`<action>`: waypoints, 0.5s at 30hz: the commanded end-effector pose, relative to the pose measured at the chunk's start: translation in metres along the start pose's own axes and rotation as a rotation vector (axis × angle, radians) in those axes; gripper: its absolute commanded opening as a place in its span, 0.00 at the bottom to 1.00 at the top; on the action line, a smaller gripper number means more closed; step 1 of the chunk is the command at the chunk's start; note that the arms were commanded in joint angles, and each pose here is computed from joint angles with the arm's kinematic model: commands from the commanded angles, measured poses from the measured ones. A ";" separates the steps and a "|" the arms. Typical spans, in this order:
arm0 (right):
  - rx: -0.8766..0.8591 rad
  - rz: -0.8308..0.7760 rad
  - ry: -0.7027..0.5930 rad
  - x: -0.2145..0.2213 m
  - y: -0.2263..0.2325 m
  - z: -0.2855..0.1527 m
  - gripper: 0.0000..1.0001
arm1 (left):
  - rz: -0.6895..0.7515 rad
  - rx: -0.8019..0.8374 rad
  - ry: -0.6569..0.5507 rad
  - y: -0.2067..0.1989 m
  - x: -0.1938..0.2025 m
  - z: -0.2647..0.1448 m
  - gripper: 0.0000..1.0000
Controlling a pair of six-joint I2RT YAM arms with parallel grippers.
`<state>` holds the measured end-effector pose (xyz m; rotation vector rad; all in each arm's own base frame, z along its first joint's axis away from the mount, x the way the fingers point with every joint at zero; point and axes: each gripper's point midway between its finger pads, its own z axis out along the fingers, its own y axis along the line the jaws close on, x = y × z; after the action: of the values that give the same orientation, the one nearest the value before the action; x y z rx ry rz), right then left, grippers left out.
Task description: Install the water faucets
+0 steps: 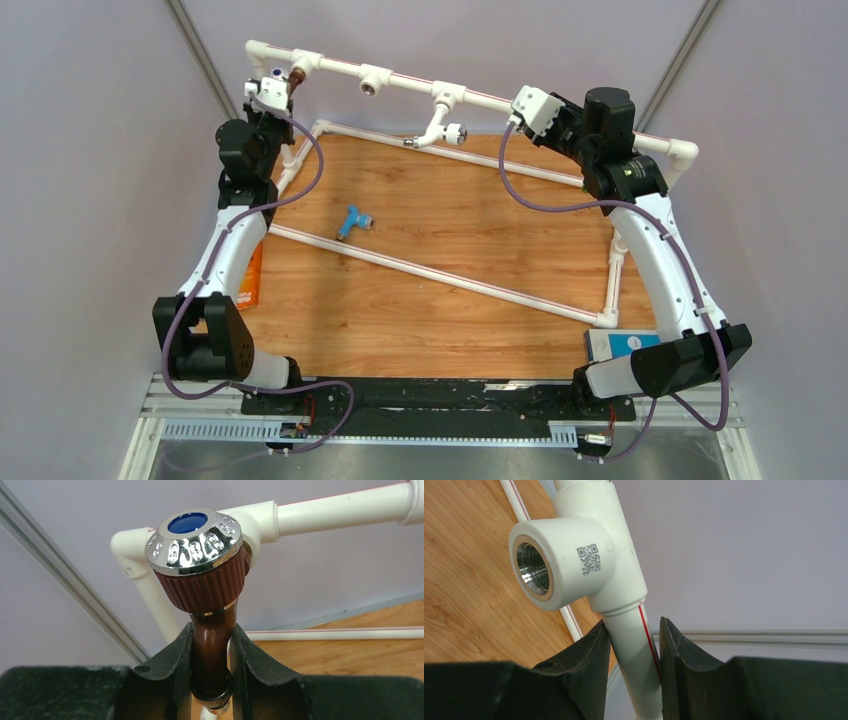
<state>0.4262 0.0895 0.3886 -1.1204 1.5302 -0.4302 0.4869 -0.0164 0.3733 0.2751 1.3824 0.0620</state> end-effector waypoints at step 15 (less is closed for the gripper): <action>-0.174 0.168 -0.055 -0.014 0.050 0.000 0.00 | 0.570 0.379 0.183 -0.054 0.063 -0.009 0.00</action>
<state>0.4249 0.0900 0.3876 -1.1258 1.5328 -0.4254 0.4842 -0.0055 0.3687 0.6805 1.3610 0.4394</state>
